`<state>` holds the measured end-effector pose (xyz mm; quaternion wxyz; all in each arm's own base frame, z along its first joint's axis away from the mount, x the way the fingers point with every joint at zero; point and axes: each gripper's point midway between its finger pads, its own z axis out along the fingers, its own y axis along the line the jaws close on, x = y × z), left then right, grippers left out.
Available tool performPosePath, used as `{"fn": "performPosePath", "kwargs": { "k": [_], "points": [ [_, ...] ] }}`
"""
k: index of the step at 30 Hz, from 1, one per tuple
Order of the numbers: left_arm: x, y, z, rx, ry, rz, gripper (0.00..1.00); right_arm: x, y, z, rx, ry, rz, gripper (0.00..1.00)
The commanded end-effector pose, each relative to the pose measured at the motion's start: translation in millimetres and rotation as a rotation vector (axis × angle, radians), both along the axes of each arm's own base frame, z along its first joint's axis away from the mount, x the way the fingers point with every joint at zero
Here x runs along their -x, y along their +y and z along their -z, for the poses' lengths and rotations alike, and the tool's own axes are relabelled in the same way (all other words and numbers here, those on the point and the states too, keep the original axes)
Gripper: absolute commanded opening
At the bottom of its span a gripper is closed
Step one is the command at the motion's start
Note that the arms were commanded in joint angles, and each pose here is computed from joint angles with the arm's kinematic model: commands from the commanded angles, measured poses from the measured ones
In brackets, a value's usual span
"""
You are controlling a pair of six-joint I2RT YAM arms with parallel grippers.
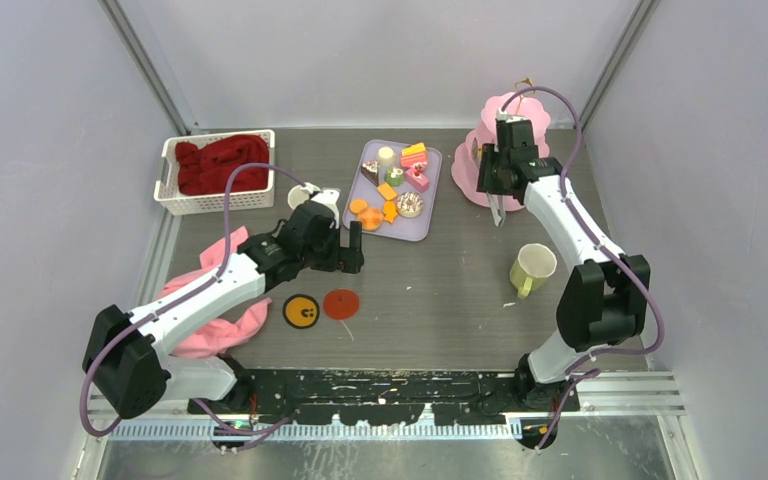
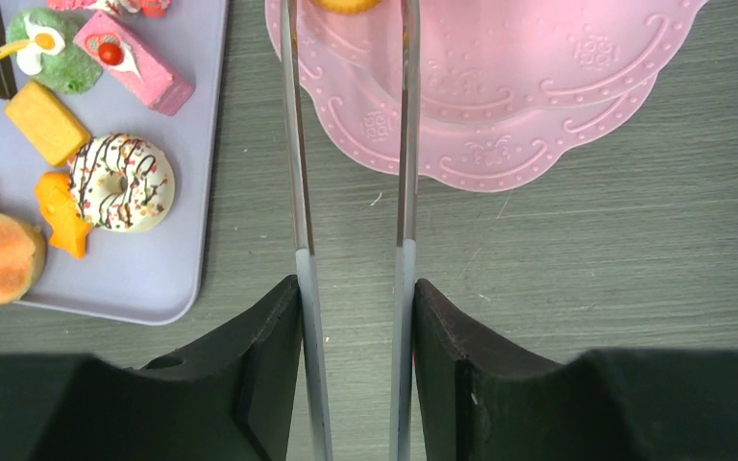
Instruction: Serve the afternoon tea
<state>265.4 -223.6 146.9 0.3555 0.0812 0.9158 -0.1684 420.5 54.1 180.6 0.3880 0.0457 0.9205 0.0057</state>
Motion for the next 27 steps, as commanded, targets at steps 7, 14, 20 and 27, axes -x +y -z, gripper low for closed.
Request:
{"fn": "performPosePath", "kwargs": {
  "k": [7, 14, 20, 27],
  "points": [
    [-6.5, -5.7, -9.6, 0.046, -0.034, -0.004, 0.99, -40.9, -7.6, -28.1, -0.030, -0.138, 0.055, 0.45],
    [-6.1, -6.9, -9.6, 0.050, -0.030, 0.001, 0.99, -36.7, -6.6, -31.1, -0.046, -0.146, 0.053, 0.56],
    [-8.7, -8.5, -11.9, 0.063, -0.049, 0.000, 0.99, -22.9, -7.3, -42.3, -0.058, -0.169, 0.052, 0.56],
    [-11.7, -12.4, -6.3, 0.053, -0.030, 0.007, 0.99, 13.9, -8.5, -48.7, -0.080, -0.170, 0.044, 0.56]
  ]
}}
